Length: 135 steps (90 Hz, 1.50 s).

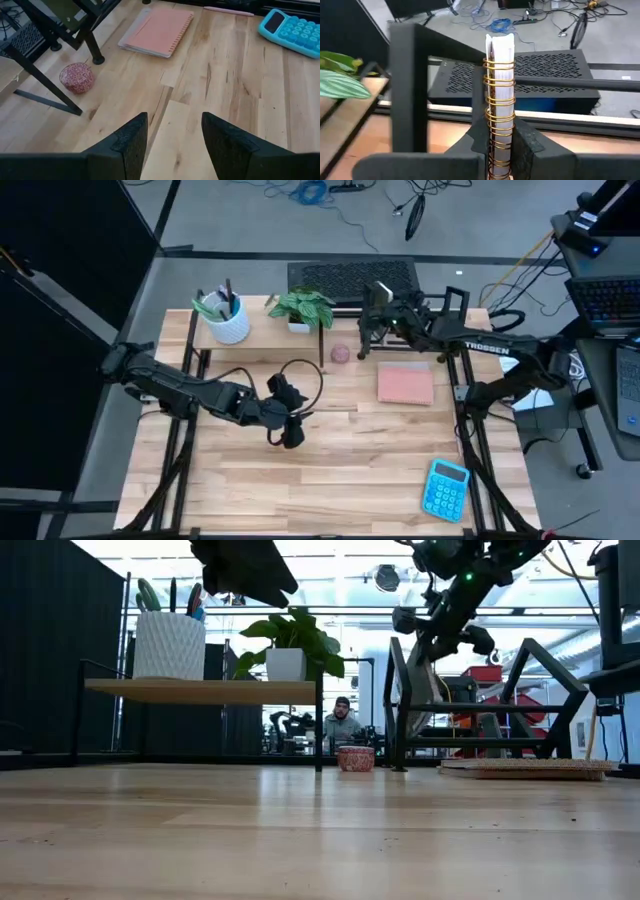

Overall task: Stock shelves
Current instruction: Put the green notebook on the black bookshelf

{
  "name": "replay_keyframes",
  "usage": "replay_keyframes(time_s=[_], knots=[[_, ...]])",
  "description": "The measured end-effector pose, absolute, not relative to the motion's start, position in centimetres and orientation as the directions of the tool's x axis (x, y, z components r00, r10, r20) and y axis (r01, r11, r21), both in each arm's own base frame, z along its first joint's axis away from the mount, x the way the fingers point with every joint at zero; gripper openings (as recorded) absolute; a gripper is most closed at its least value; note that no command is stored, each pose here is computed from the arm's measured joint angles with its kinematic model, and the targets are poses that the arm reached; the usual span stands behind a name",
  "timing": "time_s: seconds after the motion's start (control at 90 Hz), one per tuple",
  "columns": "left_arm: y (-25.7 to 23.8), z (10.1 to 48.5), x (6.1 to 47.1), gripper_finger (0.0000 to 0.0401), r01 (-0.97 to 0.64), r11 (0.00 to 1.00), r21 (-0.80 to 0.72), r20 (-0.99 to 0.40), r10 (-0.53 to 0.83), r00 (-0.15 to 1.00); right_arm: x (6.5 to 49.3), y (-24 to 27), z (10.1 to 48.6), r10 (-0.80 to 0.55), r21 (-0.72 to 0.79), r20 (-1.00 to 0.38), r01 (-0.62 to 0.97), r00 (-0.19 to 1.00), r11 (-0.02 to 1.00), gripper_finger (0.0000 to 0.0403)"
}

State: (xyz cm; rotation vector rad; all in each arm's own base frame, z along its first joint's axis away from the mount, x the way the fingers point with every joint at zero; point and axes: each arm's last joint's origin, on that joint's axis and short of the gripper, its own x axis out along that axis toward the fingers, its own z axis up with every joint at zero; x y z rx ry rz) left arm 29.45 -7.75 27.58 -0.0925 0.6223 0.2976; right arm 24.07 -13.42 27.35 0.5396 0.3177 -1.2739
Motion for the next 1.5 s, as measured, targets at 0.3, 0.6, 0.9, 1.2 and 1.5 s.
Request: replay_keyframes(time_s=[0.3,0.6,0.9,1.2,1.5], knots=[[-7.6,27.6,29.5,0.0173,-0.303,0.953,0.01,-0.586,0.251,0.77,24.3,-12.0,28.0,-0.814,0.188,-0.506,0.957,0.286,0.219,0.0024],[-7.6,27.6,29.5,0.0173,-0.304,0.953,0.011,-0.586,0.253,0.77,24.2,-11.6,29.2,-0.836,0.113,-0.498,0.973,0.231,0.201,0.0024],[-7.5,27.6,29.5,0.0173,-0.308,0.951,0.013,-0.586,0.257,0.769,24.6,-11.5,28.6,-0.821,0.088,-0.523,0.973,0.229,0.215,0.0025],[-7.5,27.6,29.5,0.0173,-0.307,0.952,0.013,-0.586,0.256,0.769,25.5,-11.9,27.4,-0.817,0.053,-0.54,0.977,0.204,0.209,0.0034],[-7.5,27.6,29.5,0.0173,-0.296,0.955,0.029,-0.586,0.256,0.769,25.7,-11.8,27.3,-0.811,0.041,-0.544,0.972,0.216,0.231,0.0078]])
